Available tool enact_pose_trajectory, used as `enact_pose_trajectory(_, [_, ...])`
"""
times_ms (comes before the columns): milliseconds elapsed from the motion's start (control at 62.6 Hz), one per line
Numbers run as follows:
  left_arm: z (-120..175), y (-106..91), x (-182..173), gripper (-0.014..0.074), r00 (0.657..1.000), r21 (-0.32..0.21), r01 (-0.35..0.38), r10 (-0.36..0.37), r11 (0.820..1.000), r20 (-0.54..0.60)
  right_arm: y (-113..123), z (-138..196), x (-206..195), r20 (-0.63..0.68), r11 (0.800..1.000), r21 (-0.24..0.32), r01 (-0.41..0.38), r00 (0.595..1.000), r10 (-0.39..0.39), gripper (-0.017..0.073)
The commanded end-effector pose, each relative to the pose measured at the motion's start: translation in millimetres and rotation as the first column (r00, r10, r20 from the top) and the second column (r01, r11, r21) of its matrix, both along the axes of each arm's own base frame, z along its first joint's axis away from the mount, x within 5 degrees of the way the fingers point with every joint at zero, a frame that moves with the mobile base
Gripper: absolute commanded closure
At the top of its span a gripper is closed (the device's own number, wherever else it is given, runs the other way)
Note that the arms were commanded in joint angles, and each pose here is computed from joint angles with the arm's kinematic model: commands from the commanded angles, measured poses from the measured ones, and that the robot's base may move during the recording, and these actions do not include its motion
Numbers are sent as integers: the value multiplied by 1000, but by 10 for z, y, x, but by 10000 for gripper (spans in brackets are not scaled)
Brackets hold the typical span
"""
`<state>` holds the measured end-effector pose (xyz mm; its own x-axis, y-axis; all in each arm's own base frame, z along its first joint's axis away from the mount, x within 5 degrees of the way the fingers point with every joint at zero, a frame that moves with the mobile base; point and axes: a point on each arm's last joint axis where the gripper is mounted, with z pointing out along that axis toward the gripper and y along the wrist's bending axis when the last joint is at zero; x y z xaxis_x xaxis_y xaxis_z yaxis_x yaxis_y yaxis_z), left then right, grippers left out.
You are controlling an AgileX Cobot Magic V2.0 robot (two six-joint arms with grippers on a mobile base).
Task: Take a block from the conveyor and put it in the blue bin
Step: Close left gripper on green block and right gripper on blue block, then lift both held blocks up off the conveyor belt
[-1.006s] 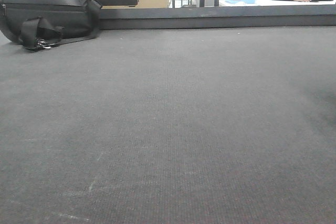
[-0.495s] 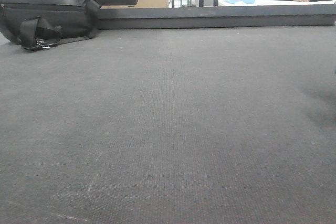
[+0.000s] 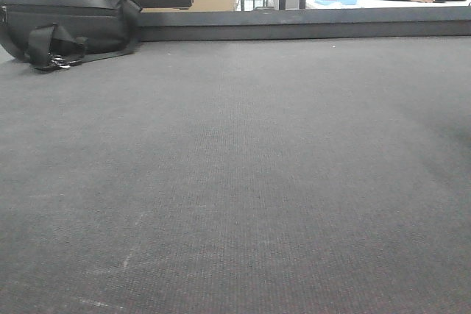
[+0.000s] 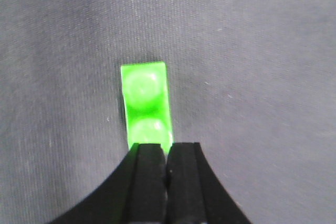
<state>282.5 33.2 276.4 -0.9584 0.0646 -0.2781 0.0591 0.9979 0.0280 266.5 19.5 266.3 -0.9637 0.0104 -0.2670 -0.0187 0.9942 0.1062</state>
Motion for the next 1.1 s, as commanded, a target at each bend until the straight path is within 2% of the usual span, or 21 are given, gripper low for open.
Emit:
enact_pose_trajectory(0, [-80,10,89,391,1000,7,3,-3,1000,-5,13,43,-2,19,1000,14,5,1000,-5,721])
enact_pose_trajectory(64, [-164,18,143,284,1000,0,-23,23,1000,-19,26,45,-2,18,999,31,10,1000,-11,721])
enact_pose_trajectory(144, [-266,26,196,223,997,-10,-63,62,998,-44,33,46,-1,19,999,39,13,1000,-14,721])
enact_pose_trajectory(447, [-611,51,371,265,993,-12,-73,71,997,-99,35,47,-1,19,999,42,14,1000,-15,721])
enact_pose_trajectory(559, [-689,55,399,311,991,-12,-73,71,997,-116,35,47,-1,19,999,42,14,1000,-15,721])
enact_pose_trajectory(639, [-698,67,426,386,993,0,-67,67,998,-93,36,47,-1,19,999,44,14,1000,-15,721])
enact_pose_trajectory(798, [-684,76,453,698,996,8,-63,64,998,-67,37,47,-1,18,999,44,14,1000,-15,721])
enact_pose_trajectory(846, [-656,73,432,705,995,8,-63,64,998,-78,37,58,-15,16,999,44,13,1000,-14,721])
enact_pose_trajectory(958, [-491,61,378,705,997,3,-67,67,998,-39,69,149,-73,39,996,84,19,999,-23,721])
enact_pose_trajectory(1086, [-159,6,248,705,993,-36,-67,70,997,98,65,349,-145,180,996,91,8,983,-25,721])
